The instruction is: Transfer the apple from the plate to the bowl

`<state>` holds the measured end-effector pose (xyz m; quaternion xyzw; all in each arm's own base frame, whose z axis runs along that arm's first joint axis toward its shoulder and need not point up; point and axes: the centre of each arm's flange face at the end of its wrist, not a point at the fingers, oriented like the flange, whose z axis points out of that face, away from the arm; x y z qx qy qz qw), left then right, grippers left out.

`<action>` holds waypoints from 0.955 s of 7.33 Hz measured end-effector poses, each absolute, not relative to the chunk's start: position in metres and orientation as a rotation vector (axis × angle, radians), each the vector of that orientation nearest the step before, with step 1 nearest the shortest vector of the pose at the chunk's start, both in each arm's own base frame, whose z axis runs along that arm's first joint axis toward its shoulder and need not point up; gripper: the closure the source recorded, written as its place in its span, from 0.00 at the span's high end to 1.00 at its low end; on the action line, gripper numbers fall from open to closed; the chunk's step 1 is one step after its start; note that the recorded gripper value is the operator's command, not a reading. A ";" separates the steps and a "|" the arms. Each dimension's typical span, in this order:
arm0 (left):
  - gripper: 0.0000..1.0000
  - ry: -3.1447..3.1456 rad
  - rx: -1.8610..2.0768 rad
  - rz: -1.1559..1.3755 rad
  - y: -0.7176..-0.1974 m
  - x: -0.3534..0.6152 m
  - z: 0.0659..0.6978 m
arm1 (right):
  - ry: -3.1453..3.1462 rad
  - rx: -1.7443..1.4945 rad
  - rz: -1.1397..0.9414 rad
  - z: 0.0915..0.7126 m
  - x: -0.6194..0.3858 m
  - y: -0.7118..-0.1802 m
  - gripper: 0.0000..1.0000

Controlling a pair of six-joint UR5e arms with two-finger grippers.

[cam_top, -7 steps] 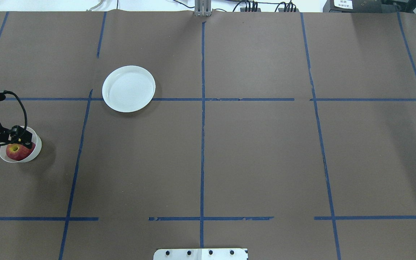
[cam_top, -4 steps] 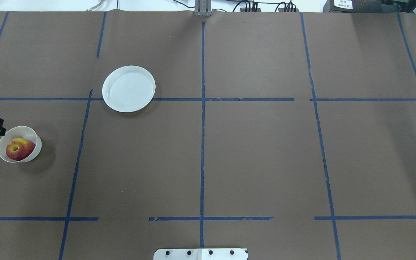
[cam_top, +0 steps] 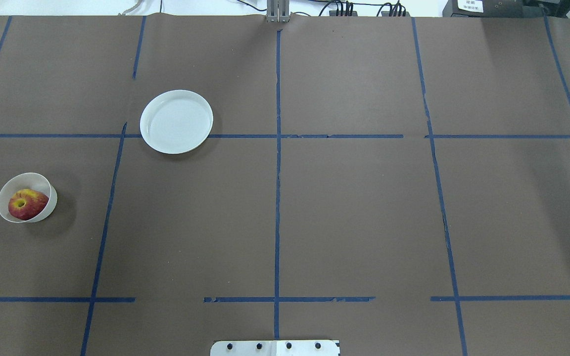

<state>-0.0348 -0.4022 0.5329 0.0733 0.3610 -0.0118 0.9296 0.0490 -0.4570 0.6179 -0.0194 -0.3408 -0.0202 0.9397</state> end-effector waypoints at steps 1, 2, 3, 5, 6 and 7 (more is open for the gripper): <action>1.00 0.719 0.174 -0.026 -0.388 -0.081 0.567 | -0.696 -0.039 -0.041 0.618 0.049 -0.457 1.00; 1.00 0.706 0.192 -0.033 -0.373 -0.115 0.592 | -0.696 -0.039 -0.041 0.618 0.049 -0.457 1.00; 1.00 0.705 0.199 -0.041 -0.367 -0.130 0.603 | -0.696 -0.039 -0.041 0.618 0.049 -0.457 1.00; 1.00 0.750 0.185 -0.074 -0.367 -0.135 0.612 | -0.696 -0.039 -0.041 0.618 0.049 -0.457 1.00; 1.00 0.776 0.169 -0.102 -0.368 -0.134 0.617 | -0.696 -0.040 -0.041 0.618 0.049 -0.457 1.00; 1.00 0.784 0.159 -0.116 -0.367 -0.134 0.620 | -0.696 -0.040 -0.041 0.618 0.049 -0.457 1.00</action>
